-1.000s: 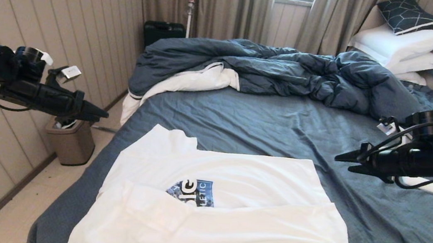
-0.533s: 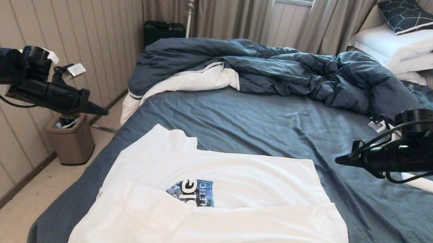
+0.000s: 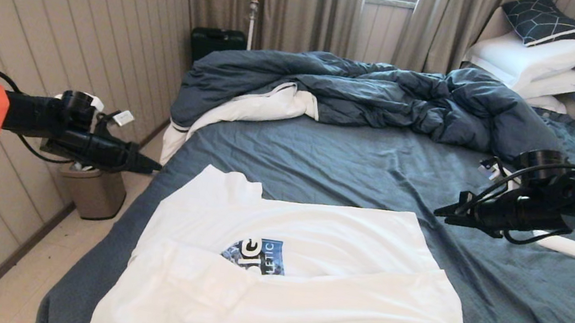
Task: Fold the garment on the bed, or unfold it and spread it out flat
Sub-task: Fold the white T-shirt
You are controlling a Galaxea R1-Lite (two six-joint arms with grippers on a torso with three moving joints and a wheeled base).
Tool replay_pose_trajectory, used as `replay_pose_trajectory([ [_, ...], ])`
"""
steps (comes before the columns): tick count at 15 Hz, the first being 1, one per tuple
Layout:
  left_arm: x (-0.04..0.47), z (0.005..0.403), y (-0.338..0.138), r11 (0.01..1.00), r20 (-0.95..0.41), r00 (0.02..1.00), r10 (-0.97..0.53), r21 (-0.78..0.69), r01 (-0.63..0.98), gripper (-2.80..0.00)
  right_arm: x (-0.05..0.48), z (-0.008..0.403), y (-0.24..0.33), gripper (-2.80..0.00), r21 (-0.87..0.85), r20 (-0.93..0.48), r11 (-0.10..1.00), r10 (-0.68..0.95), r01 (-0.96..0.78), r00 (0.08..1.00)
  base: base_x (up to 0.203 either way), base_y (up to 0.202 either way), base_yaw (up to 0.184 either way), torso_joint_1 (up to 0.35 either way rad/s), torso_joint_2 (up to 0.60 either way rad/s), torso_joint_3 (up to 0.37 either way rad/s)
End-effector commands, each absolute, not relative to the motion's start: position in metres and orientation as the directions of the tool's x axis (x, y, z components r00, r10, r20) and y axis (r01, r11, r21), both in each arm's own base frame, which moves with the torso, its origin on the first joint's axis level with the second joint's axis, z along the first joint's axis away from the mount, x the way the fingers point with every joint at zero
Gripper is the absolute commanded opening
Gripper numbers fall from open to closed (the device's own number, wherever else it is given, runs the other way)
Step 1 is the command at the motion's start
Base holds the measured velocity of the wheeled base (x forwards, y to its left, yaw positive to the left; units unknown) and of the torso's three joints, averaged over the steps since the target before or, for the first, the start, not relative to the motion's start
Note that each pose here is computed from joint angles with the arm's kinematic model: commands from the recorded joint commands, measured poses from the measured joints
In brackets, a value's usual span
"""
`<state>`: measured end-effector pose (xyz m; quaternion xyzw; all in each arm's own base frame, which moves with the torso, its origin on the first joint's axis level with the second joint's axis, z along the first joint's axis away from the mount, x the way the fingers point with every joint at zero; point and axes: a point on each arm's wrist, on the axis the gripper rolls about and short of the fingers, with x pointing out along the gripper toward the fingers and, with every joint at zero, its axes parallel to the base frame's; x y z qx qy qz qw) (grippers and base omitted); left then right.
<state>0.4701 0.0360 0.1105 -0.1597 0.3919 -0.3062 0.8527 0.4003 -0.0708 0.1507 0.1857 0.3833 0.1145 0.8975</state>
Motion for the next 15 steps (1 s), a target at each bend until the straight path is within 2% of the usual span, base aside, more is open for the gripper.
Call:
replay_pose_trajectory([
  [1, 0.479, 0.096, 0.021, 0.763, -0.576, 0.501, -0.646, -0.495, 0.416, 0.0, 0.404, 0.142, -0.071, 0.0, 0.43, -0.656, 0.901, 0.357, -0.059, 0.665, 0.0, 0.0, 0.0, 0.0, 0.0, 0.0],
  [5, 0.481, 0.087, -0.001, 0.744, -0.584, 0.461, -0.668, -0.509, 0.433, 0.0, 0.402, 0.139, -0.072, 0.0, 0.433, -0.662, 0.9, 0.357, -0.053, 0.659, 0.0, 0.0, 0.0, 0.0, 0.0, 0.0],
  [15, 0.487, 0.058, -0.016, 0.725, -0.599, 0.412, -0.687, -0.523, 0.448, 0.0, 0.398, 0.135, -0.076, 0.0, 0.438, -0.674, 0.899, 0.352, -0.033, 0.65, 0.0, 0.0, 0.0, 0.0, 0.0, 0.0],
])
